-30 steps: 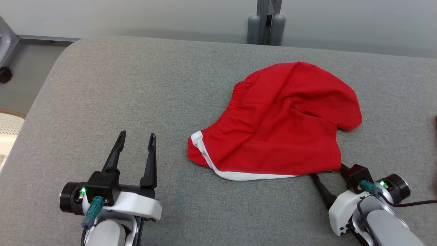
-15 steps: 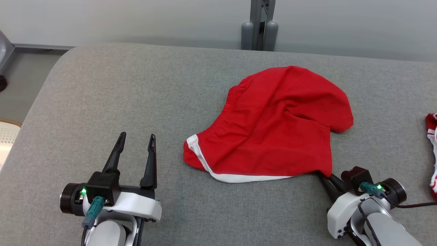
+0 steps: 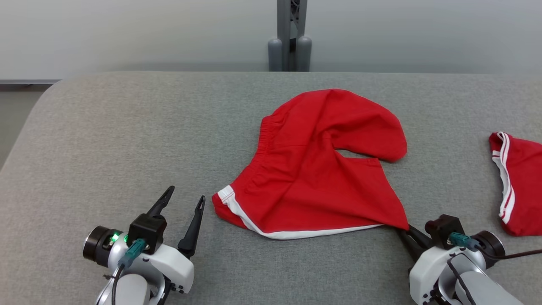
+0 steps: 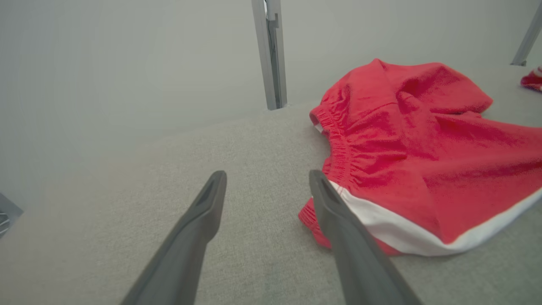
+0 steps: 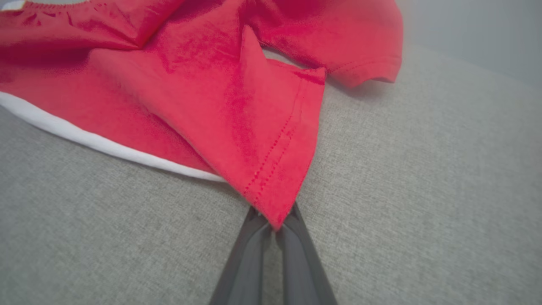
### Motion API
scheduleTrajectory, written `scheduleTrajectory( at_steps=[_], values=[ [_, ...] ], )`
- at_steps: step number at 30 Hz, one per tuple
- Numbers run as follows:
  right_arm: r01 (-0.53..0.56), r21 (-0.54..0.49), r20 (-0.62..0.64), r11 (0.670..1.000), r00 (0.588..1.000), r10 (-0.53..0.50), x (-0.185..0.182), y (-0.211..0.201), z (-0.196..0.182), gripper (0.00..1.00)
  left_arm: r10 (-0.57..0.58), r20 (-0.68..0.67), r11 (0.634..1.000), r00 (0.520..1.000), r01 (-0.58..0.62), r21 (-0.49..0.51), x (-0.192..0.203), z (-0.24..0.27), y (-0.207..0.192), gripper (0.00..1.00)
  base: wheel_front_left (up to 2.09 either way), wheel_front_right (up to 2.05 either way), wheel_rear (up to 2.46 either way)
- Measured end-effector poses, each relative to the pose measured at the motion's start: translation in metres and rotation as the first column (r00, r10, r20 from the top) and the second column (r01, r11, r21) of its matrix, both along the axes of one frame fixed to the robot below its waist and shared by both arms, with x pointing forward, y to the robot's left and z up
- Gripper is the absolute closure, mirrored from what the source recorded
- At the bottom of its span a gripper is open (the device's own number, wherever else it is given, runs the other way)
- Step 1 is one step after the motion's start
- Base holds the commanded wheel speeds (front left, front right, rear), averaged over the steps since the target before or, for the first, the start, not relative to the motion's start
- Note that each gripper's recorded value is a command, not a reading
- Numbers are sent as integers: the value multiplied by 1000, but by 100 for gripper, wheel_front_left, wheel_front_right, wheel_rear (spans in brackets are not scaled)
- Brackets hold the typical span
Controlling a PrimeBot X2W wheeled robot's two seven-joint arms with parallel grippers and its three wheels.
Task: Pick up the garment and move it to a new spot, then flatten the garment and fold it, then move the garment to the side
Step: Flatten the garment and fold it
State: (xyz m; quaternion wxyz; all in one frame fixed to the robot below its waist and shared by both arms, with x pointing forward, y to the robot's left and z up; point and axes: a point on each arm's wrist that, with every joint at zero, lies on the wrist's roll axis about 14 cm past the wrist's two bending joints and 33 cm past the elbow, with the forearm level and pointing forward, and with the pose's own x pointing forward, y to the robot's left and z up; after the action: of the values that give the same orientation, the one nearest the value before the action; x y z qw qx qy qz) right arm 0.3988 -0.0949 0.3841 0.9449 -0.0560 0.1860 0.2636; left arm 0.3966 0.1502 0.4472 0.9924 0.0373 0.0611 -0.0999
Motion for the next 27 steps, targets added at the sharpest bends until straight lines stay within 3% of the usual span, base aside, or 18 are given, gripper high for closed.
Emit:
scheduleTrajectory(
  at_steps=[4,11,18,27],
  values=[
    [-3,1,-6,1000,1000,3,2,1,0,100,-133,-98,985,986,143,96,10,-26,-15,0,0,0,0],
    [3,7,-21,1000,1000,-3,10,0,-4,100,-360,-215,902,908,398,166,23,-50,-53,0,0,0,0],
    [22,15,-44,1000,999,-22,11,-4,-11,100,-430,-277,854,859,487,184,35,-55,-56,0,0,0,0],
    [26,17,-54,1000,998,-25,12,-5,-14,100,-485,-315,824,816,547,149,28,-58,-64,0,0,0,0]
  ],
)
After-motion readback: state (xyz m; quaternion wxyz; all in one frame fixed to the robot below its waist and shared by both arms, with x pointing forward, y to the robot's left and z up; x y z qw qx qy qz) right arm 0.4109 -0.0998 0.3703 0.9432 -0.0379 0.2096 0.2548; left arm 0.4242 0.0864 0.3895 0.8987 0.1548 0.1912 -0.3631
